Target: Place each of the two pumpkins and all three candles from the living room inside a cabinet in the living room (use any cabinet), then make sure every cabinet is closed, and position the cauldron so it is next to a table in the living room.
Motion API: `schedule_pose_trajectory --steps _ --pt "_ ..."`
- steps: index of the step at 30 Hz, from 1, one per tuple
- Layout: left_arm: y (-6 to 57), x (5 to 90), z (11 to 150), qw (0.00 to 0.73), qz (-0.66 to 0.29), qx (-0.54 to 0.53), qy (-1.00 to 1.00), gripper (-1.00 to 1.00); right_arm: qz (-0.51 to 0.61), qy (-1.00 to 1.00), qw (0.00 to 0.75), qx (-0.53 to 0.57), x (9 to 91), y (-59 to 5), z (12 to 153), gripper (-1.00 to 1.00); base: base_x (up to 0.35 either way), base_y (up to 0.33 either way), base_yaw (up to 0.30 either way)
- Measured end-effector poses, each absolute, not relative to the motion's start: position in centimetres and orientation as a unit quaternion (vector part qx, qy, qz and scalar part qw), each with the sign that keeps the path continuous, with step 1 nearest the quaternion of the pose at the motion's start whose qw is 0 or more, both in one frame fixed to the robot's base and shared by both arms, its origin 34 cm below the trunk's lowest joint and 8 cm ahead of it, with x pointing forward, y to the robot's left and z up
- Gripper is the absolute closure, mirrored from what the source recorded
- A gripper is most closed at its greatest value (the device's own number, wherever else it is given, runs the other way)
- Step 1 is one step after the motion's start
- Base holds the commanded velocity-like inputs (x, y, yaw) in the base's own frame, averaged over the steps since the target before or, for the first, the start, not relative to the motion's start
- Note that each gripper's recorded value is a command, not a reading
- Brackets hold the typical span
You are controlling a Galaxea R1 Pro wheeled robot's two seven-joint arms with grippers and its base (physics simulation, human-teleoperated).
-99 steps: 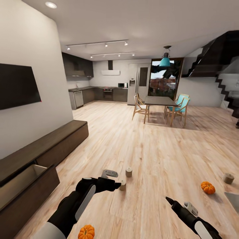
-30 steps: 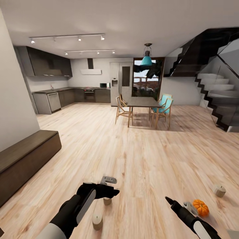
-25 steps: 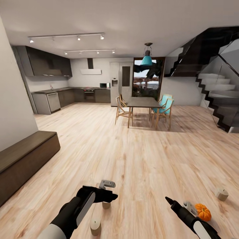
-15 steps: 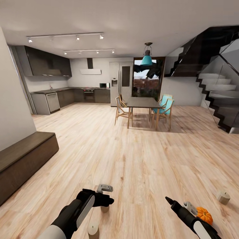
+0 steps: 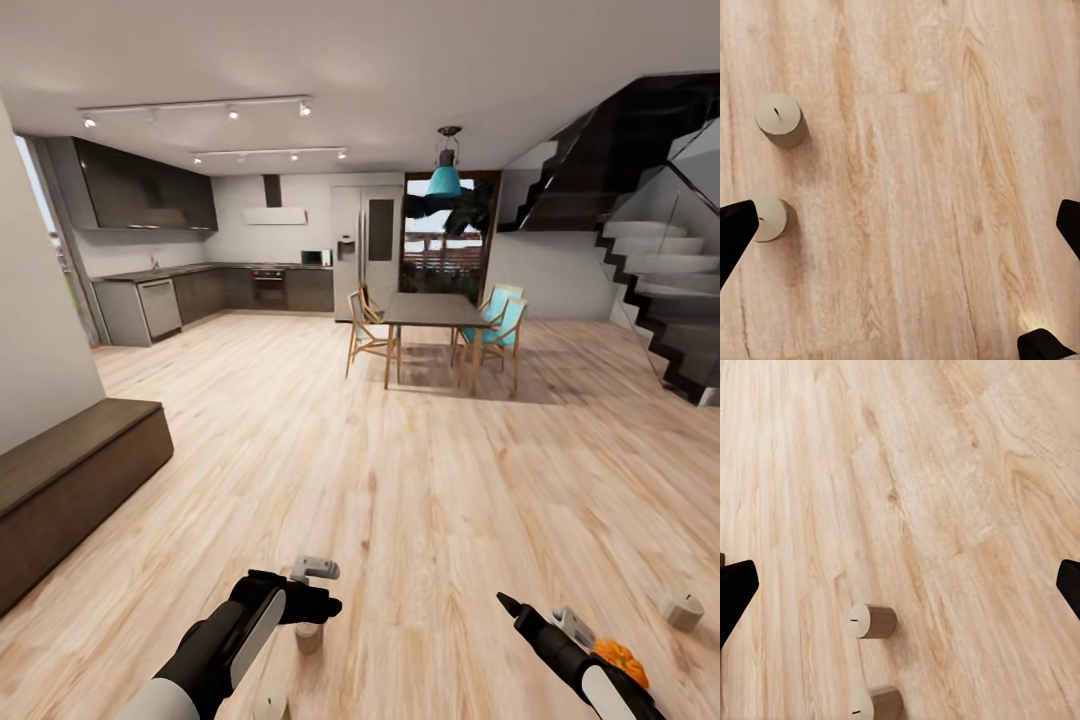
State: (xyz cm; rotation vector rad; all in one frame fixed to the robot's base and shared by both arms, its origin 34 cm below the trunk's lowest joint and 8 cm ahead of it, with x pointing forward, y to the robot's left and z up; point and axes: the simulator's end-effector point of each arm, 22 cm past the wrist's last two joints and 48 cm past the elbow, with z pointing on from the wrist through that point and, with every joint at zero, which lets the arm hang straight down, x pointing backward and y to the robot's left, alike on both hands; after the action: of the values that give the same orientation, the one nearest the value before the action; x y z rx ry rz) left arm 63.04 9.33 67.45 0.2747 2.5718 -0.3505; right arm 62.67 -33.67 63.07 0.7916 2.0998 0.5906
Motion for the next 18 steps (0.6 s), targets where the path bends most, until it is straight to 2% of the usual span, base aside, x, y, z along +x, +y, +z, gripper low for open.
schedule_pose_trajectory --steps 11,18 --pt "9.7 62.3 66.3 0.249 -0.126 0.099 0.955 -1.00 0.234 0.830 0.398 0.313 62.7 -33.5 63.0 -1.00 0.216 -0.213 0.229" --pt "9.7 62.3 66.2 0.246 -0.127 0.098 0.956 -1.00 0.236 0.830 0.398 0.312 62.7 -33.2 63.0 -1.00 0.065 -0.093 0.281"
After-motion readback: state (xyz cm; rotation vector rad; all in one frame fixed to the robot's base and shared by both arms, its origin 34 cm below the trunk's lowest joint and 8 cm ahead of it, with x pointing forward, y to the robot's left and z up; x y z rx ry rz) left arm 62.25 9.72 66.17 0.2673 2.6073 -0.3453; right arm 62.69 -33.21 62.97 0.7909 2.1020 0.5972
